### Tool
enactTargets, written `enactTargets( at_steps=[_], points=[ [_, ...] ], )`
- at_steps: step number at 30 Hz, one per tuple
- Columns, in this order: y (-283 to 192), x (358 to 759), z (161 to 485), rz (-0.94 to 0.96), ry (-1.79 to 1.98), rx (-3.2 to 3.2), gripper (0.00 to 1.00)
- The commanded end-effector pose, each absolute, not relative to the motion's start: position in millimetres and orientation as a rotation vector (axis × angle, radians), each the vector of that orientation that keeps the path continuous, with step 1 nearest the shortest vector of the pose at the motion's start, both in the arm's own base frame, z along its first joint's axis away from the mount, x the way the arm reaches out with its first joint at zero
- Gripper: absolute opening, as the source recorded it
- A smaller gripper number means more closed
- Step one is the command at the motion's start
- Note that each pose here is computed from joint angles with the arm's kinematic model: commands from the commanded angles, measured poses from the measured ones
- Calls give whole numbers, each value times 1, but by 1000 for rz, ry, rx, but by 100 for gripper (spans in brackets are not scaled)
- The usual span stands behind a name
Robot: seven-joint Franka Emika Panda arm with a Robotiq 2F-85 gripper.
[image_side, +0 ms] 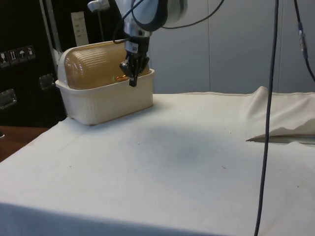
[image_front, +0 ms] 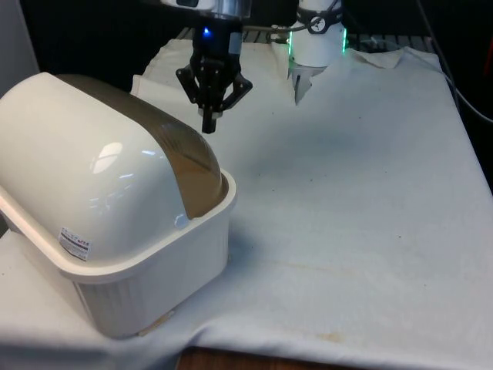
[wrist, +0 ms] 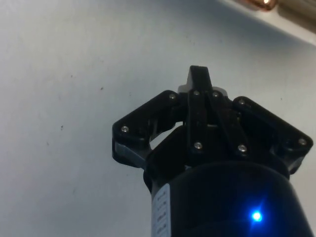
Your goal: Open the lid, then close it.
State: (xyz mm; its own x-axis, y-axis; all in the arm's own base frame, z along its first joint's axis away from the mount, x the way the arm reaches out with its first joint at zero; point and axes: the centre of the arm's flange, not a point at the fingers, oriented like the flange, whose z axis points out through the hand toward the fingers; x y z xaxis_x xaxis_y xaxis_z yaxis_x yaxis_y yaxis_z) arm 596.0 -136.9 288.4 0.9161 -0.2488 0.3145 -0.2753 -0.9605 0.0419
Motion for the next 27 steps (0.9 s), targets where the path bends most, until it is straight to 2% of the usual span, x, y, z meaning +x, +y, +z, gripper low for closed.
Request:
enactTargets(
  at_steps=[1,27],
  points=[
    [-138,598,289,496,-422,2995,0],
    [-174,614,285,541,-561,2943,0]
  ],
)
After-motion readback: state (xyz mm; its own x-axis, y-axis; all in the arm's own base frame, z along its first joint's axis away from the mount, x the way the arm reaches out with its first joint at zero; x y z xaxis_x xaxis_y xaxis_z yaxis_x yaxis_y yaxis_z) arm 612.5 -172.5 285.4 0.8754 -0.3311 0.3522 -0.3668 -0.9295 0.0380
